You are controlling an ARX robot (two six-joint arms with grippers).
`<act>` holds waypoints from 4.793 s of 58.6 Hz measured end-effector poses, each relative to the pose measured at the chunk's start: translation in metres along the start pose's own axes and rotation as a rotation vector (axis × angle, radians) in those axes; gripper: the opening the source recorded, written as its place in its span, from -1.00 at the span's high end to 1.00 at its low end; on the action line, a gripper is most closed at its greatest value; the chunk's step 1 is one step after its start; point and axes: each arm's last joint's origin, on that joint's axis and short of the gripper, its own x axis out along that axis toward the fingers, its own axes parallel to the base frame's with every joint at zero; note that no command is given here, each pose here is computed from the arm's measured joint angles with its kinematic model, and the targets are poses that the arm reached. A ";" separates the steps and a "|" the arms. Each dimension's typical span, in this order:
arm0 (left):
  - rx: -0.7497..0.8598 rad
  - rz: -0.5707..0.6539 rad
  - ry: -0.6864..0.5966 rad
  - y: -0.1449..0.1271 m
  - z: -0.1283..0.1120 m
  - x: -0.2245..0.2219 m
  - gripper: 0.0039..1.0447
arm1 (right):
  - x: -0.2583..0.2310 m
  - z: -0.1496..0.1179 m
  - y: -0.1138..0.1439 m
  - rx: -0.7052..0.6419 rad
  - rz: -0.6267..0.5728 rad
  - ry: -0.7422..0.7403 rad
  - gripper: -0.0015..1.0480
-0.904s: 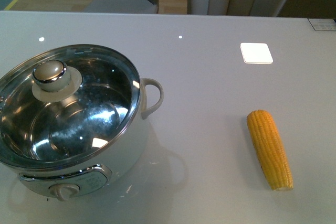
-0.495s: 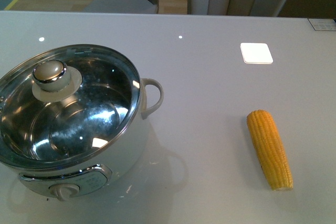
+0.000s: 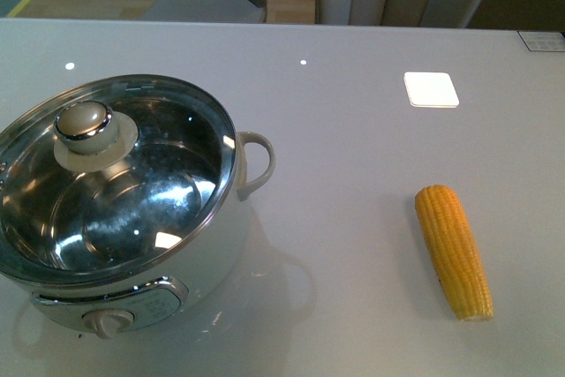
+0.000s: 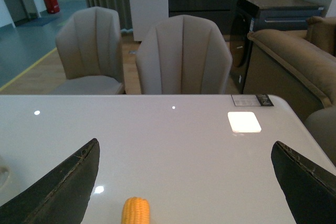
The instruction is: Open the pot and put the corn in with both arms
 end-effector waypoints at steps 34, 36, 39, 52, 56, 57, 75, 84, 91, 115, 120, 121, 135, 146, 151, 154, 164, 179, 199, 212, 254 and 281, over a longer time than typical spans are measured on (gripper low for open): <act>0.119 -0.130 0.021 -0.049 0.024 0.111 -0.87 | 0.000 0.000 0.000 0.000 0.000 0.000 -0.83; 0.128 -0.119 0.039 -0.049 0.020 0.118 -0.87 | 0.000 0.000 0.000 0.000 0.000 0.000 -0.83; 0.134 -0.112 0.048 -0.051 0.016 0.127 -0.87 | 0.000 0.000 0.000 0.000 0.000 0.000 -0.83; 0.141 -0.060 0.140 -0.046 -0.011 0.160 -0.87 | 0.000 0.000 0.000 0.000 0.000 0.000 -0.83; 0.137 -0.042 0.144 -0.044 -0.014 0.165 -0.87 | 0.000 0.000 0.000 0.000 0.000 0.000 -0.83; 0.137 -0.040 0.146 -0.044 -0.015 0.166 -0.87 | 0.000 0.000 0.000 0.000 0.000 0.000 -0.83; 0.105 -0.014 0.126 -0.041 -0.019 0.183 -0.87 | 0.000 0.000 0.000 0.000 0.000 0.000 -0.83; 0.098 -0.015 0.116 -0.042 -0.018 0.190 -0.86 | 0.000 0.000 0.000 0.000 0.000 0.000 -0.83; 0.097 -0.018 0.112 -0.043 -0.018 0.192 -0.75 | 0.000 0.000 0.000 0.000 0.000 0.000 -0.83; 0.106 -0.008 0.092 -0.043 -0.017 0.192 0.14 | 0.000 0.000 0.000 0.000 0.000 0.000 -0.83; 0.109 -0.007 0.091 -0.044 -0.017 0.192 0.14 | 0.000 0.000 0.000 0.000 0.000 0.000 -0.83; 0.109 -0.006 0.090 -0.044 -0.017 0.192 0.14 | 0.000 0.000 0.000 0.000 0.000 0.000 -0.83; 0.116 0.002 0.089 -0.046 -0.015 0.190 0.14 | 0.000 0.000 0.000 0.000 0.000 0.000 -0.83; 0.138 0.007 0.081 -0.048 -0.004 0.182 0.14 | 0.000 0.000 0.000 0.000 0.000 0.000 -0.83; 0.144 0.005 0.045 -0.049 0.010 0.174 0.14 | 0.000 0.000 0.000 0.000 0.000 0.000 -0.83; 0.141 0.004 0.024 -0.049 0.018 0.170 0.14 | 0.000 0.000 0.000 0.000 0.000 0.000 -0.83; 0.113 0.012 -0.037 -0.040 0.047 0.160 0.14 | 0.000 0.000 0.000 0.000 0.000 0.000 -0.83; 0.020 0.226 -0.175 0.061 0.080 0.134 0.14 | 0.000 0.000 0.000 0.000 0.000 0.000 -0.83; -0.092 0.524 -0.099 0.180 0.003 0.114 0.14 | 0.000 0.000 0.000 0.000 0.000 0.000 -0.83; -0.129 0.537 0.004 0.196 -0.054 0.131 0.14 | 0.000 0.000 0.000 0.000 0.000 0.000 -0.83; -0.132 0.538 0.052 0.225 -0.116 0.187 0.14 | 0.000 0.000 0.000 0.000 0.000 0.000 -0.83; -0.135 0.520 0.063 0.239 -0.135 0.203 0.15 | 0.000 0.000 0.000 0.000 0.000 0.000 -0.83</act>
